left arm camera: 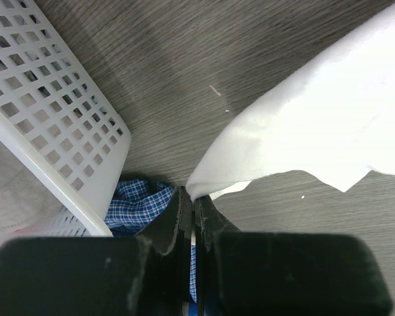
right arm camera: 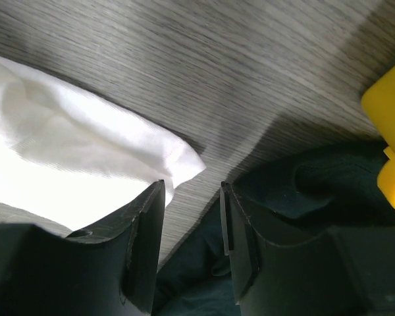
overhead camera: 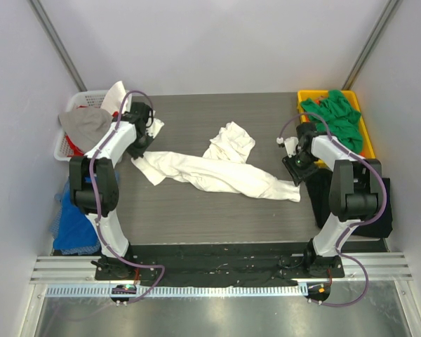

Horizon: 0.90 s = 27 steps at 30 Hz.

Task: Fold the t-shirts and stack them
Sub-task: Flatten out the tshirt

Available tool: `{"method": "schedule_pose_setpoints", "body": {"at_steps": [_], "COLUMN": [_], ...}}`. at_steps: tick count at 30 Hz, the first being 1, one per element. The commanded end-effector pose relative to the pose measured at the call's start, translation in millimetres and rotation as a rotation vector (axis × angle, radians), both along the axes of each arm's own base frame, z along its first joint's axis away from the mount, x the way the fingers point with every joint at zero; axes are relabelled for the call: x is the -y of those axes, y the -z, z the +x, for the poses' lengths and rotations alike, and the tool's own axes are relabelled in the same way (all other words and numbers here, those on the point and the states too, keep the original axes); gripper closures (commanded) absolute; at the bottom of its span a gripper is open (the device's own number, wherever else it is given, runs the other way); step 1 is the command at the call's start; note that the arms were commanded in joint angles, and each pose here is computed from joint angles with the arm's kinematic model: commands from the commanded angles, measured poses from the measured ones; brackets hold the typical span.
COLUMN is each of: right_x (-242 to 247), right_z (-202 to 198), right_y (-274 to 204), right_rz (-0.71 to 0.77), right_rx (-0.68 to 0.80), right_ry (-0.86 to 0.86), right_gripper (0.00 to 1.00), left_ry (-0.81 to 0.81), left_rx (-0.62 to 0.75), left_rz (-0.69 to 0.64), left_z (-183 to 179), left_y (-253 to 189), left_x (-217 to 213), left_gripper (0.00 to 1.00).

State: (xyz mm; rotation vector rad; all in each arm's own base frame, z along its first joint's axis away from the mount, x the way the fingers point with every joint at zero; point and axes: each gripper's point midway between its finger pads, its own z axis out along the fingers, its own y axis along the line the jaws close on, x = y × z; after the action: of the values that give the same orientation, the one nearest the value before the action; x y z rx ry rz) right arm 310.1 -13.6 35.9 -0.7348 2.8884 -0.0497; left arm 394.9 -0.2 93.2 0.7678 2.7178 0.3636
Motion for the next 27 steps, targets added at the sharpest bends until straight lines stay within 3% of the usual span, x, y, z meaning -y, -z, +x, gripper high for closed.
{"method": "schedule_pose_setpoints", "body": {"at_steps": [1, 20, 25, 27], "right_x": [-6, -10, -12, -12], "right_z": [13, 13, 14, 15], "right_y": [-3, 24, 32, 33], "right_rz": [0.036, 0.064, 0.072, 0.074], "right_rx": [0.026, -0.017, -0.03, -0.03], "right_ry": [-0.005, -0.013, -0.017, -0.017], "right_gripper": [0.54, 0.55, 0.68, 0.8], "left_ry": [0.002, 0.01, 0.01, 0.011], "left_rx": [0.023, 0.025, 0.019, 0.018], "left_rz": [-0.012, -0.017, -0.019, -0.019], "left_z": [7, 4, 3, 2], "left_y": [-8, -9, -7, -7], "left_x": [4, 5, 6, 5], "left_gripper": [1.0, 1.0, 1.0, 1.0]}}
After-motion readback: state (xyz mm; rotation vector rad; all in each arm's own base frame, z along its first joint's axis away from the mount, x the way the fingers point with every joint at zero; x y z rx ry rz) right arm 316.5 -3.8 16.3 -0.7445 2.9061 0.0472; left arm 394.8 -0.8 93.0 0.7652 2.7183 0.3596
